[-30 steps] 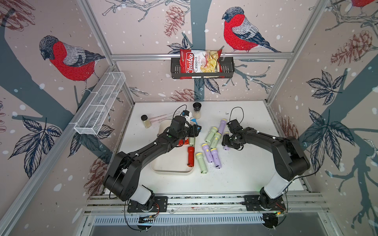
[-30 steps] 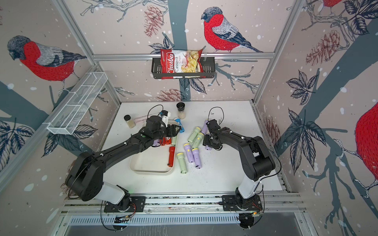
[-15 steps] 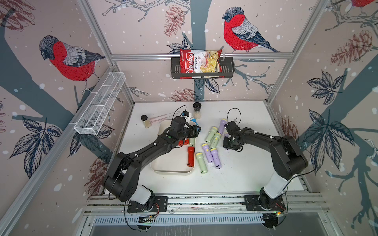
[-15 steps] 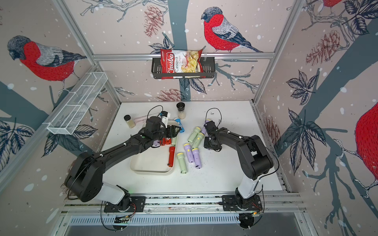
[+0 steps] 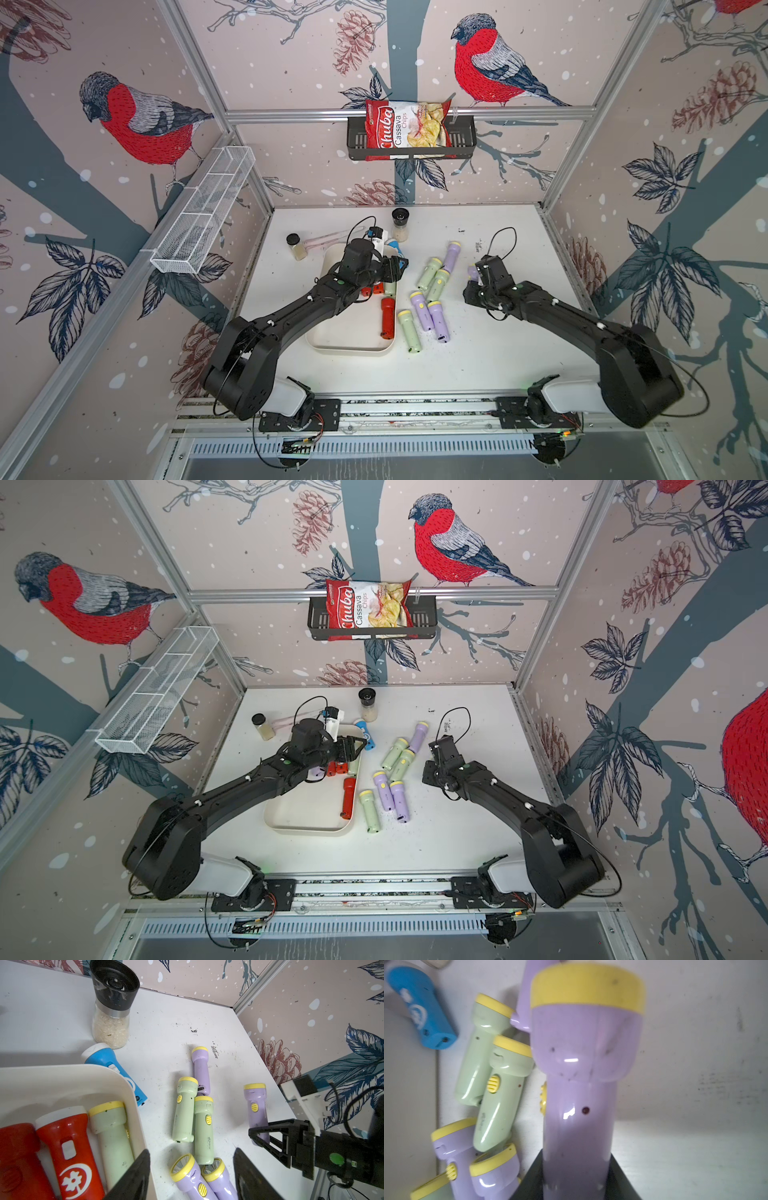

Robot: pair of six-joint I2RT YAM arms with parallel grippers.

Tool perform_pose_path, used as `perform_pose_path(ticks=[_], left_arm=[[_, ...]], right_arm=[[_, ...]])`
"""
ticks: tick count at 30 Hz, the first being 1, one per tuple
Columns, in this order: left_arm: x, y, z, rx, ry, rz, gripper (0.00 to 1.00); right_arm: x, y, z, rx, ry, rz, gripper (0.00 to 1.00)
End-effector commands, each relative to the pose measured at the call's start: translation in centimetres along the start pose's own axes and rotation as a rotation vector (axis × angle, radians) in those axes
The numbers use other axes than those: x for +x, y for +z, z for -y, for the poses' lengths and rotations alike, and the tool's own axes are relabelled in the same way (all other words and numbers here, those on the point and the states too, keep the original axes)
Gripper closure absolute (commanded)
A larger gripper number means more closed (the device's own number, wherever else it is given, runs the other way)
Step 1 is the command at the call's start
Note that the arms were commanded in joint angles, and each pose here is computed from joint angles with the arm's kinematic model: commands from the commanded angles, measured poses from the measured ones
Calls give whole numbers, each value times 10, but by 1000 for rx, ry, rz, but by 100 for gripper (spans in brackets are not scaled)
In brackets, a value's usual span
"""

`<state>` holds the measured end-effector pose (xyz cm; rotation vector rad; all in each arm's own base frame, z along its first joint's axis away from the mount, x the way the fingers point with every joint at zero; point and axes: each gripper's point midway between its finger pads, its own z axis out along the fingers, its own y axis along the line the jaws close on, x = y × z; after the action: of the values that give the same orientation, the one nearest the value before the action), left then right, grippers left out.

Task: Put the flashlights into the storage boxes
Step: Pick up the flashlight from the center of the board.

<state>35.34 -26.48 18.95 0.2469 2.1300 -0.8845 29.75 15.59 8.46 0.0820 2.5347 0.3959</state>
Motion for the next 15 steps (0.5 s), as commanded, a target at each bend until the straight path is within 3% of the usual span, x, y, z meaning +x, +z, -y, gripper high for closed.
perform_pose_path(ticks=[1, 7, 15], left_arm=[[-11, -2, 18, 72, 26, 41, 37], [-10, -3, 38, 145, 46, 44, 37], [-9, -2, 61, 248, 28, 42, 37]], right_arm=[[-27, -21, -29, -173, -33, 170, 70], [-33, -53, -53, -347, -86, 324, 71], [-33, -75, -84, -477, -150, 396, 72]])
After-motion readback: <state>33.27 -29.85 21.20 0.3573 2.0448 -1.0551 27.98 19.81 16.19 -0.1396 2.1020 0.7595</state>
